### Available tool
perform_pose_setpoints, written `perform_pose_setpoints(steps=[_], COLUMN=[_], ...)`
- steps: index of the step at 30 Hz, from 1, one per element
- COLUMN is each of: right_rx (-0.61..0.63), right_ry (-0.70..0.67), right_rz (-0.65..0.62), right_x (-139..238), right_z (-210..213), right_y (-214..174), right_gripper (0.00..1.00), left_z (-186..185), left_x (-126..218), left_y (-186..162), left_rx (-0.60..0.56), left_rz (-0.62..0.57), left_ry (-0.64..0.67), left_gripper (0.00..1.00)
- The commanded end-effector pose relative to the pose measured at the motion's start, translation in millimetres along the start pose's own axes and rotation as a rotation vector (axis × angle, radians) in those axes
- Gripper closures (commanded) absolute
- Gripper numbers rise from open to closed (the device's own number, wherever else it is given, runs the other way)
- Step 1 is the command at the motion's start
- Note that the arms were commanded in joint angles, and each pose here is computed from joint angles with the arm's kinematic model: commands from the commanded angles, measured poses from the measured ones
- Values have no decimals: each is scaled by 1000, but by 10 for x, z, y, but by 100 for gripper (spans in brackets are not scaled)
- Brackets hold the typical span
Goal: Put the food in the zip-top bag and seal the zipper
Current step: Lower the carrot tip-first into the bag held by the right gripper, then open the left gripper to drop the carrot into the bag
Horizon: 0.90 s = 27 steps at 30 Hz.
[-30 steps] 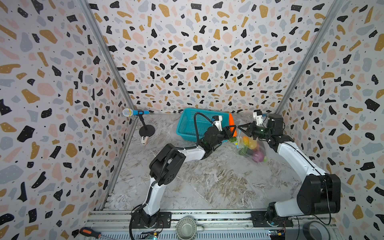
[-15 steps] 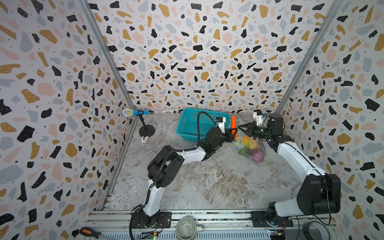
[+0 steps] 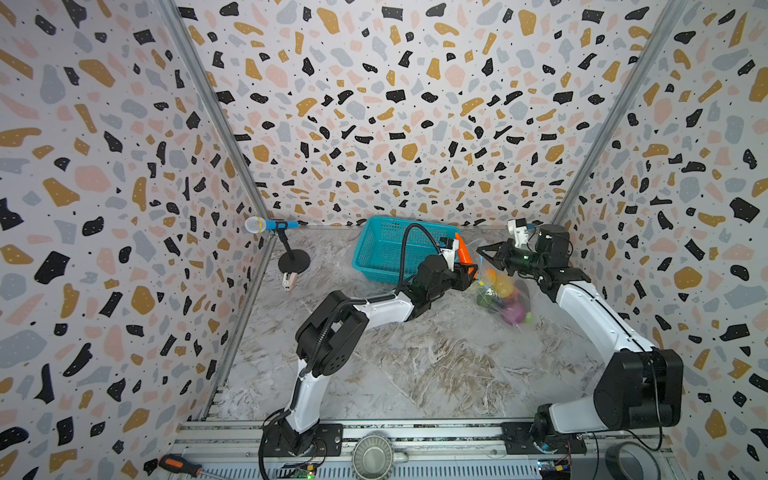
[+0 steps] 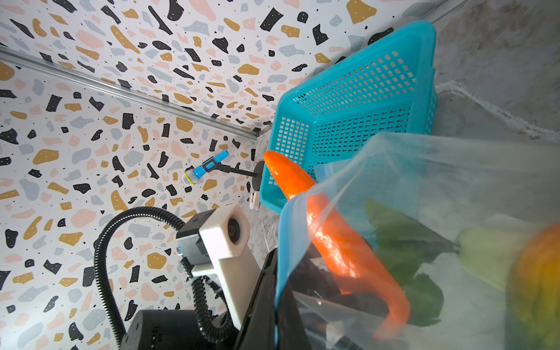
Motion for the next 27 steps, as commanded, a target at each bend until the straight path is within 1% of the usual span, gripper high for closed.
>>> perform_pose_setpoints(steps=[1, 3, 7, 11, 14, 18, 21, 27], right_rx=[74, 73, 76, 75, 74, 77, 79, 74], right_ry=[60, 61, 63, 62, 61, 63, 63, 63], right_rz=[-35, -39, -40, -36, -38, -45, -50, -47], right_x=[134, 143, 145, 138, 144, 164, 172, 156], right_z=[262, 260, 266, 245, 237, 246, 249, 230], right_y=[50, 55, 63, 60, 67, 77, 87, 88], right_gripper=[99, 99, 99, 99, 99, 99, 99, 99], left_z=[-136, -144, -97, -120, -166, -175, -160, -159], left_x=[90, 121, 153, 125, 112, 120, 103, 157], left_y=[285, 306, 346, 426, 458, 415, 383, 373], left_rx=[-44, -55, -129, -178, -210, -257, -282, -307], left_rz=[-46, -36, -13, -11, -14, 1, 44, 70], left_ry=[-32, -18, 81, 86, 53, 27, 34, 39], left_gripper=[49, 49, 52, 52, 47, 36, 32, 29])
Point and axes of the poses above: each gripper's point midway between its finger pads, its own x axis back along the fingers, its own z axis along the line the jaws close on, y = z × x, the point moved 10 cm from there along x, back along the fingers, and after that the axes turned 10 degrees about -x, right-handed, at the moved point
